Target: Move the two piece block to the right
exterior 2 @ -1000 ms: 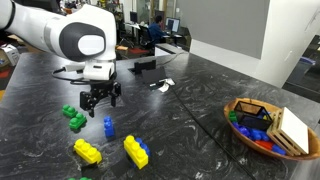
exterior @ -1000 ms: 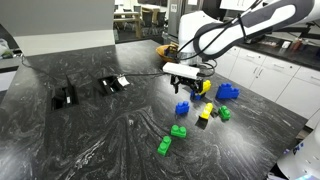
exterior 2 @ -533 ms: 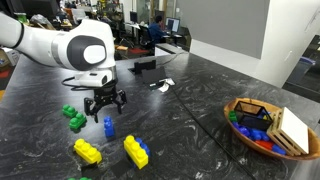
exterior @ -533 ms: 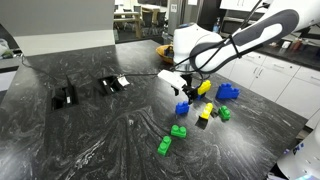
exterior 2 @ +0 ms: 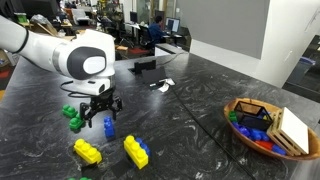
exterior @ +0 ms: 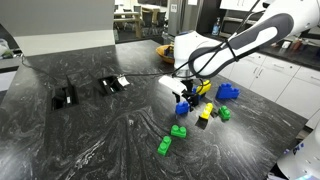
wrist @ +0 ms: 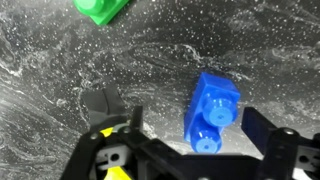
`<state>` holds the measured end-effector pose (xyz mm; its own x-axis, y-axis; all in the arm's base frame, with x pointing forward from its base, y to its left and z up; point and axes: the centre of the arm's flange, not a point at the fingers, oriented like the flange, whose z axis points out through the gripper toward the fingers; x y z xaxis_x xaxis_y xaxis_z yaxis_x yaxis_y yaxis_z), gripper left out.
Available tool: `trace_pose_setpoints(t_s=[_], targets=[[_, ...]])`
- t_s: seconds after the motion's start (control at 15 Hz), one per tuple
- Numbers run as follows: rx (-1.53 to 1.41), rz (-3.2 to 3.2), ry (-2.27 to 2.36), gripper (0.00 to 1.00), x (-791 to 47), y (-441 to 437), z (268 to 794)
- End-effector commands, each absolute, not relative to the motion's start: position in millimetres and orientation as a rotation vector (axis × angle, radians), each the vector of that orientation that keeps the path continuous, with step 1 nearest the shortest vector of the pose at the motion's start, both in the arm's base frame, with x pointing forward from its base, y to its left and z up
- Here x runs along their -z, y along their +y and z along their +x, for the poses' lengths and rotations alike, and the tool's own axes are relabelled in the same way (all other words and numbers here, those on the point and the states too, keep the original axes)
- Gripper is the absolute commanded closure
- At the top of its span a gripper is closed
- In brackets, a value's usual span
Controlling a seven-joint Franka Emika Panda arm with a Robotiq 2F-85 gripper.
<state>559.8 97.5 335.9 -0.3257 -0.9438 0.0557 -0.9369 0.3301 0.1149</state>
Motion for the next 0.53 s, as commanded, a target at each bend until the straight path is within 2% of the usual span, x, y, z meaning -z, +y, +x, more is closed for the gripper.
trace_pose_setpoints(t_s=[0.0, 0.27, 0.33, 0.4, 0.47], targets=[[0.146, 1.790, -2.505, 0.00, -333.2, 99.1, 555.6], [0.174, 1.791, -2.507, 0.00, -330.8, 100.6, 552.9], [0.173, 1.793, -2.505, 0.04, -330.8, 100.5, 552.7], [0.167, 1.790, -2.505, 0.26, -330.8, 100.4, 552.9], [0.165, 1.789, -2.503, 0.29, -331.0, 100.4, 553.0]])
